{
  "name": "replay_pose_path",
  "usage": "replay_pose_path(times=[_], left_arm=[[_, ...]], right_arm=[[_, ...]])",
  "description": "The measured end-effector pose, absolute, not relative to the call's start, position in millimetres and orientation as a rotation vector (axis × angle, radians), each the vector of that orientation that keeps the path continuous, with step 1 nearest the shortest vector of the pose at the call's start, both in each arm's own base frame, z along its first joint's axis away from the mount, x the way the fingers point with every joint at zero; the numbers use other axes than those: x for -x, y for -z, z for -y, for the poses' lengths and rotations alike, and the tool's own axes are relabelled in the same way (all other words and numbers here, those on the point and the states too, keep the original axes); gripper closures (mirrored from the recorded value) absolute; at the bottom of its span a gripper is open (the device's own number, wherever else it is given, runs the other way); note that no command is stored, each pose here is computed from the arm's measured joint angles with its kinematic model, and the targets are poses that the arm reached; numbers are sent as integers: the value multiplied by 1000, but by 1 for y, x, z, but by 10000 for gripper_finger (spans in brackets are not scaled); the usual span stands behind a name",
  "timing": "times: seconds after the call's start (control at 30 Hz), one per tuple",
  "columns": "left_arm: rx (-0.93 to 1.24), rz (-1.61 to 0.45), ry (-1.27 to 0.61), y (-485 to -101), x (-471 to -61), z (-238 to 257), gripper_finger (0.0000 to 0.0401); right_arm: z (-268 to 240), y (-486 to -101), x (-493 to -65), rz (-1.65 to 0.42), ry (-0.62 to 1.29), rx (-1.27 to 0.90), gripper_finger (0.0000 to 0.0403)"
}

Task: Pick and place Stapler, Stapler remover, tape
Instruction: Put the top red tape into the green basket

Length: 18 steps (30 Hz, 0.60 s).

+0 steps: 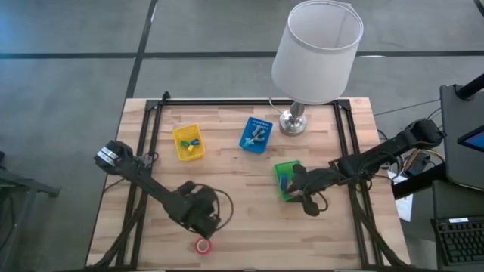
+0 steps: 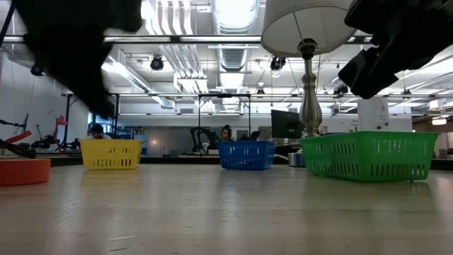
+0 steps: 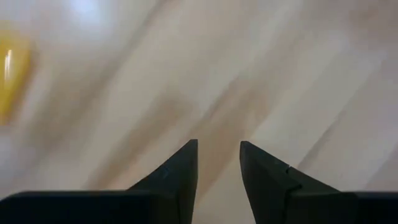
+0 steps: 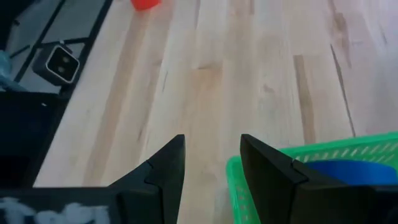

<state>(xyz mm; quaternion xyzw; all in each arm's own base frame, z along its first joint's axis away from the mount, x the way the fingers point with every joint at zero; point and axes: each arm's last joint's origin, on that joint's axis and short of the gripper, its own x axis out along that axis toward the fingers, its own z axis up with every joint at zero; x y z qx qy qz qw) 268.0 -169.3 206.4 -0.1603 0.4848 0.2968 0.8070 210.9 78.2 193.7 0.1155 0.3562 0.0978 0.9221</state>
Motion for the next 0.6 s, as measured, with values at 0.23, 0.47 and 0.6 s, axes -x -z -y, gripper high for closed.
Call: replay_pose_path(times=[0.23, 0.47, 0.6], left_arm=[[579, -1172, -782, -185, -251, 168, 279], [616, -1249, -821, -177, -244, 166, 279], [592, -1266, -881, -177, -239, 162, 279]], right_arm=[[-79, -190, -213, -736, -193, -190, 252], [-79, -186, -214, -753, -191, -181, 252], [-79, -185, -214, -753, -191, -180, 252]])
